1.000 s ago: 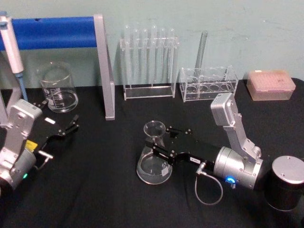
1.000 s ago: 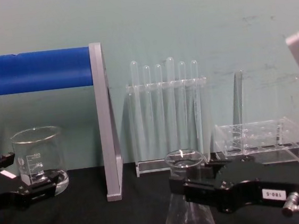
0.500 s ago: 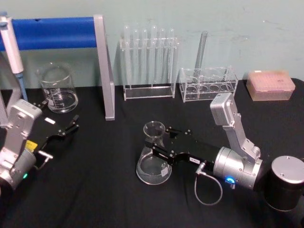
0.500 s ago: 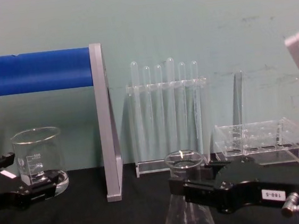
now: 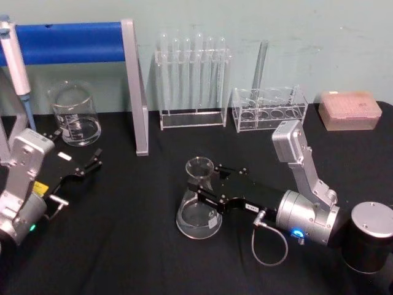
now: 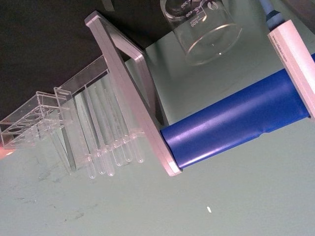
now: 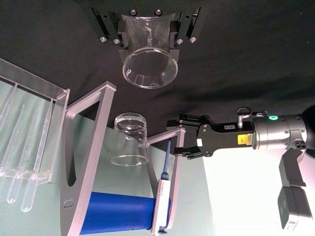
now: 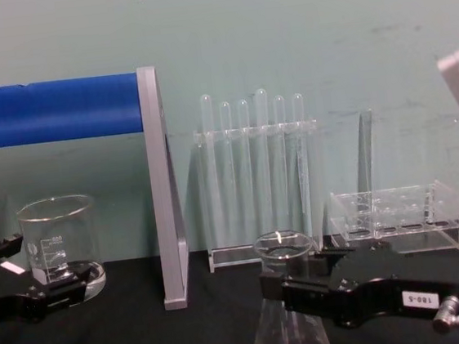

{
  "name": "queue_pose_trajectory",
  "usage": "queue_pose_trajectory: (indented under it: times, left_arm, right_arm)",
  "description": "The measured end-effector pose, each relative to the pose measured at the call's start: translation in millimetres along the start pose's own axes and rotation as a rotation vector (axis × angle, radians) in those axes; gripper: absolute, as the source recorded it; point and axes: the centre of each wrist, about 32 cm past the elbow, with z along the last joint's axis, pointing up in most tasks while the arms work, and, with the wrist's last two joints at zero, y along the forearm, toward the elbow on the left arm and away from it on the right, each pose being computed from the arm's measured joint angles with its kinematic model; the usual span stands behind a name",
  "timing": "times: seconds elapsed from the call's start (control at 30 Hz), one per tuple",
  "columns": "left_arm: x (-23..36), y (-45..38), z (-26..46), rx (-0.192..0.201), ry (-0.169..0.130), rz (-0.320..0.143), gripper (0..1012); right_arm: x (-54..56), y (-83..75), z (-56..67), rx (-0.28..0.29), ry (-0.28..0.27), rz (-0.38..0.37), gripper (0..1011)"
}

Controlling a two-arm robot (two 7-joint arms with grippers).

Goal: Grasp the erlenmeyer flask with one hand, shake it three times, then place it back.

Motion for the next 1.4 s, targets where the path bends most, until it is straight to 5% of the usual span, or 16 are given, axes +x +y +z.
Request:
queue_pose_trajectory:
  times: [0.4,1.0,1.4]
  left_arm:
    - [0.0,0.0,0.0,0.000,0.000,0.000,1001]
    - [0.0,0.0,0.0,0.000,0.000,0.000,1001]
    - [0.0,0.0,0.0,0.000,0.000,0.000,1001]
  right_arm:
    - [0.0,0.0,-0.2,-0.003,0.000,0.000,470]
    - [0.1,-0.1,-0.4,-0.004,-0.001,0.000,998]
    - [0.0,0.0,-0.1,-0.003,-0.002,0.000,1002]
